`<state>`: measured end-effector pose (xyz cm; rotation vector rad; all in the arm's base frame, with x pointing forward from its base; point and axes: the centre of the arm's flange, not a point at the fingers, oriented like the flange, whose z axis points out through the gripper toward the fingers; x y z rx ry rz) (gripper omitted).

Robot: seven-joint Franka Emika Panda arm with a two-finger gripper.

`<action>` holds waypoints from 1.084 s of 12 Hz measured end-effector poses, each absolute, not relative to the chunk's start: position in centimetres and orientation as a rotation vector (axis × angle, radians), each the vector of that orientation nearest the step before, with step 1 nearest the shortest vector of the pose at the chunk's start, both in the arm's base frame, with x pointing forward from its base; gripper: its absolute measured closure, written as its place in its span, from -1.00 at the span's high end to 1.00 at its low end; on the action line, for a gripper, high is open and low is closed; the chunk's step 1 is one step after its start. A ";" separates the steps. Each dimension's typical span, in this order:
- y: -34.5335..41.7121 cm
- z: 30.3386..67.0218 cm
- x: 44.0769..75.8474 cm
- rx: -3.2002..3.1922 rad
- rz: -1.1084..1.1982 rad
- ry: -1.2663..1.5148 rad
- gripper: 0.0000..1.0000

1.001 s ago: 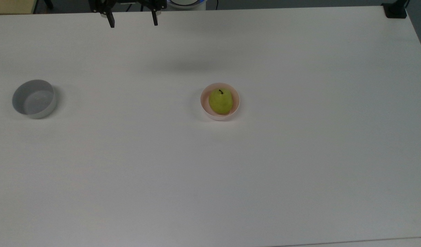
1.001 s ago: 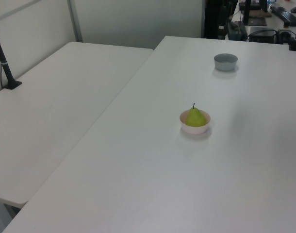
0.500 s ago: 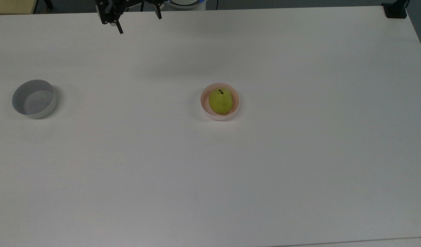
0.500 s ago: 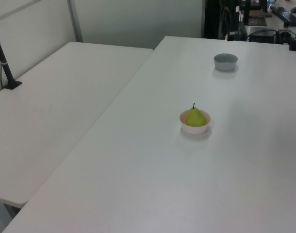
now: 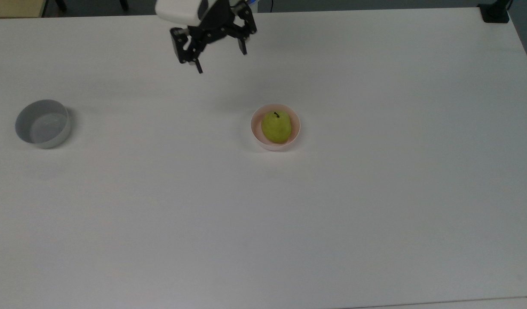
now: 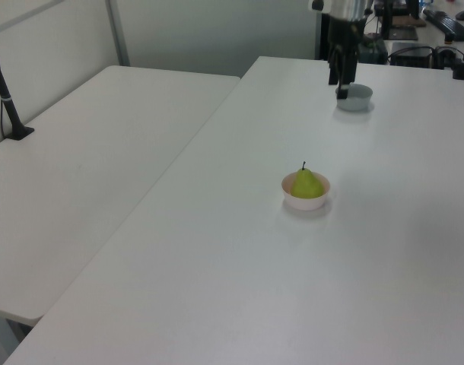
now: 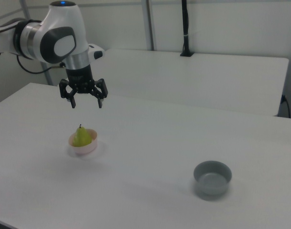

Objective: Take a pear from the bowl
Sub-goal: 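Move the open gripper over the pink bowl holding the pear, then lower the gripper around the pear and close on it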

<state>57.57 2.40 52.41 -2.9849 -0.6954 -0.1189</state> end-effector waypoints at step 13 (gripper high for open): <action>12.7 37.5 59.8 -3.000 -0.055 -0.602 1.00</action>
